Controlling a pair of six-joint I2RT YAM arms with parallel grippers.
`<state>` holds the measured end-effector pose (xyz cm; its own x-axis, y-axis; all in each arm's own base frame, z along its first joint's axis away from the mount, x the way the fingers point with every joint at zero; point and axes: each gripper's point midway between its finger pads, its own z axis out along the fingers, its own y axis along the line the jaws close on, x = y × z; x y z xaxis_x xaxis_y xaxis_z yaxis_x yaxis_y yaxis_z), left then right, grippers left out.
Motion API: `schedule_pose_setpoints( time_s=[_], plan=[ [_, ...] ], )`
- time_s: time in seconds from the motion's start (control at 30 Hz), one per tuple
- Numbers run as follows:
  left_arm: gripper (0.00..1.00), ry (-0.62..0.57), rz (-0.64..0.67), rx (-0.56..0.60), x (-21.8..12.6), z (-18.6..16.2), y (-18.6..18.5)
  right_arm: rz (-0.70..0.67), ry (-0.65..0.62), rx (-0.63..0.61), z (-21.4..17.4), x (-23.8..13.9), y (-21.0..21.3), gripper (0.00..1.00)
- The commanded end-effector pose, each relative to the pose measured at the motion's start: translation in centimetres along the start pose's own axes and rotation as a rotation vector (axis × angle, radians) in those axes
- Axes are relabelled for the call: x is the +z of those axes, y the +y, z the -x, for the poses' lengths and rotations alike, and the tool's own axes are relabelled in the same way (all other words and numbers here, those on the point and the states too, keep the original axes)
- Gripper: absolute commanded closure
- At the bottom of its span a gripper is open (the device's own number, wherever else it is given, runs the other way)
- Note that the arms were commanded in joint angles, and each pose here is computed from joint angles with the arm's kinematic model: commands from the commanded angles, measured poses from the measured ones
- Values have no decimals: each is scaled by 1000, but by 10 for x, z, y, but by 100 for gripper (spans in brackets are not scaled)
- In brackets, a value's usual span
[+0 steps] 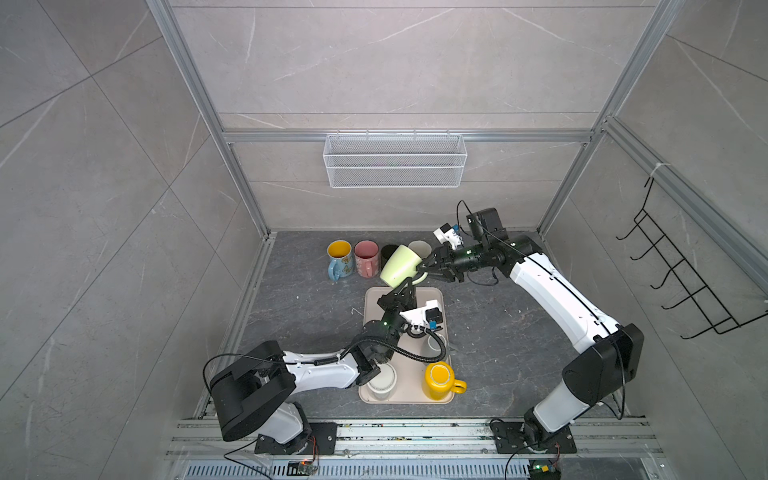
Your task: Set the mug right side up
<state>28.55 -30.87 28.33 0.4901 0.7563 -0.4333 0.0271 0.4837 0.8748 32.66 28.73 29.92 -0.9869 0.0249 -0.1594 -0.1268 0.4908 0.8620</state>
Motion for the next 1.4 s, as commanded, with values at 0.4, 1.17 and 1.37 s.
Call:
schedule_pose_setpoints(
  time_s=[0.4, 1.17, 1.37],
  plan=[
    [100, -117, 204, -81, -1, 35, 67, -54, 68, 21, -7, 2, -12, 71],
    [92, -31, 241, -110, 9, 28, 74, -62, 41, 4, -10, -1, -15, 100],
    [60, -30, 236, -109, 6, 31, 72, -56, 16, -6, -8, -2, -13, 100]
  ],
)
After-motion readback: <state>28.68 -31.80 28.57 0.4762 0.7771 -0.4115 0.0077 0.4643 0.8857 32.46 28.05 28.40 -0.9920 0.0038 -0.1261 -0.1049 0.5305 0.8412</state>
